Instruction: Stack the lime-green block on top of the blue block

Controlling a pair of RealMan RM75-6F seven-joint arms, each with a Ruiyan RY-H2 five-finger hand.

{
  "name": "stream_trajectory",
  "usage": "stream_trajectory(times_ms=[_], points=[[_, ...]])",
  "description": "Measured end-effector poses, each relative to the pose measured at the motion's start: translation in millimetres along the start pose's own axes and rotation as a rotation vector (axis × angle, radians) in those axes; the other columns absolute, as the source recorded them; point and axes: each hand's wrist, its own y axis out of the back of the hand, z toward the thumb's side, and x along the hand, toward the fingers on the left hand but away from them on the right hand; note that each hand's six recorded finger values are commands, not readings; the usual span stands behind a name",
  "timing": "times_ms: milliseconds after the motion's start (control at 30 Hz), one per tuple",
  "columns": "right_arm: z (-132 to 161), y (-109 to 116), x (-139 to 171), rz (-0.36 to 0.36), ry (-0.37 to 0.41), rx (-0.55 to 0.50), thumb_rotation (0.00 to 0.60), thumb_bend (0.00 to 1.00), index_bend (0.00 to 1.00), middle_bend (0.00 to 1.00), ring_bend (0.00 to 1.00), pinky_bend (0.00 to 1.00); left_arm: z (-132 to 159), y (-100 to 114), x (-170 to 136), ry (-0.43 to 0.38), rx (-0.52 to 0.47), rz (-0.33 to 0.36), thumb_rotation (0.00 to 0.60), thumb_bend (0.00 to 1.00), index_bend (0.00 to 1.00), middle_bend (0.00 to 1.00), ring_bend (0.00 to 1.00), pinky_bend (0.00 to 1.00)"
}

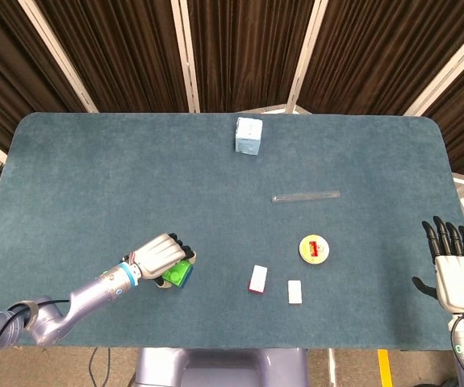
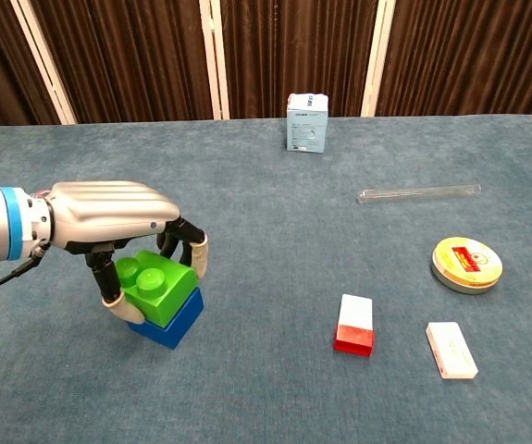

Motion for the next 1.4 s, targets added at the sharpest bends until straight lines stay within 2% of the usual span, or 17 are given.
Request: stream_trajectory(times_ms=[400, 533, 567, 667, 733, 833, 967, 1167, 1400], points=[[-0.2, -0.2, -0.1, 0.002, -0.001, 0.0, 0.6, 0.0, 0.01, 0.0, 0.0, 0.0, -1.1, -7.3, 5.4, 0.01, -0.001, -0.012, 0.6, 0.2, 0.51, 0.49, 0.43, 0.33], [-0.5, -0.1, -0.3, 0.002, -0.002, -0.001, 0.6, 0.0, 0.01, 0.0, 0.0, 0.0, -0.7, -8.4, 6.4, 0.012, 0.003, -0.014, 0.6, 0.19, 0.49, 0.45, 0.39, 0.3], [-0.6, -0.2, -0.3, 0.003, -0.003, -0.002, 0.6, 0.0, 0.01, 0.0, 0.0, 0.0, -0.6, -8.1, 6.6, 0.013, 0.004, -0.014, 0.6, 0.18, 0.47, 0.43, 0.35, 0.29], [-0.7, -0.3, -0.5, 0.004, -0.004, -0.002, 0.6, 0.0, 0.01, 0.0, 0.0, 0.0, -0.5, -6.5, 6.0, 0.014, 0.008, -0.013, 0.6, 0.05, 0.29, 0.23, 0.12, 0.18], [-0.6, -0.3, -0.5, 0.004, -0.004, -0.003, 0.6, 0.0, 0.01, 0.0, 0.0, 0.0, -1.2, -5.2, 4.2, 0.015, 0.013, -0.015, 0.6, 0.01, 0.18, 0.14, 0.04, 0.13], [-0.7, -0.2, -0.5, 0.006, -0.005, -0.005, 0.6, 0.0, 0.01, 0.0, 0.0, 0.0, -2.0, -1.1, 1.0, 0.017, 0.02, -0.004, 0.6, 0.0, 0.04, 0.05, 0.0, 0.07], [0.1, -0.3, -0.3, 0.01, -0.003, -0.009, 0.6, 0.0, 0.01, 0.0, 0.0, 0.0, -4.0, 3.4, -5.7, 0.023, 0.012, 0.014, 0.6, 0.0, 0.0, 0.0, 0.0, 0.02], [2.2, -0.5, 0.5, 0.02, 0.014, -0.022, 0.6, 0.0, 0.01, 0.0, 0.0, 0.0, -16.4, 23.5, -31.8, 0.066, 0.0, 0.087, 0.6, 0.0, 0.0, 0.0, 0.0, 0.0], [5.3, 3.6, 3.7, 0.016, 0.042, -0.048, 0.6, 0.0, 0.01, 0.0, 0.0, 0.0, -47.7, 52.3, -94.0, 0.226, -0.058, 0.272, 0.6, 0.0, 0.0, 0.0, 0.0, 0.0]])
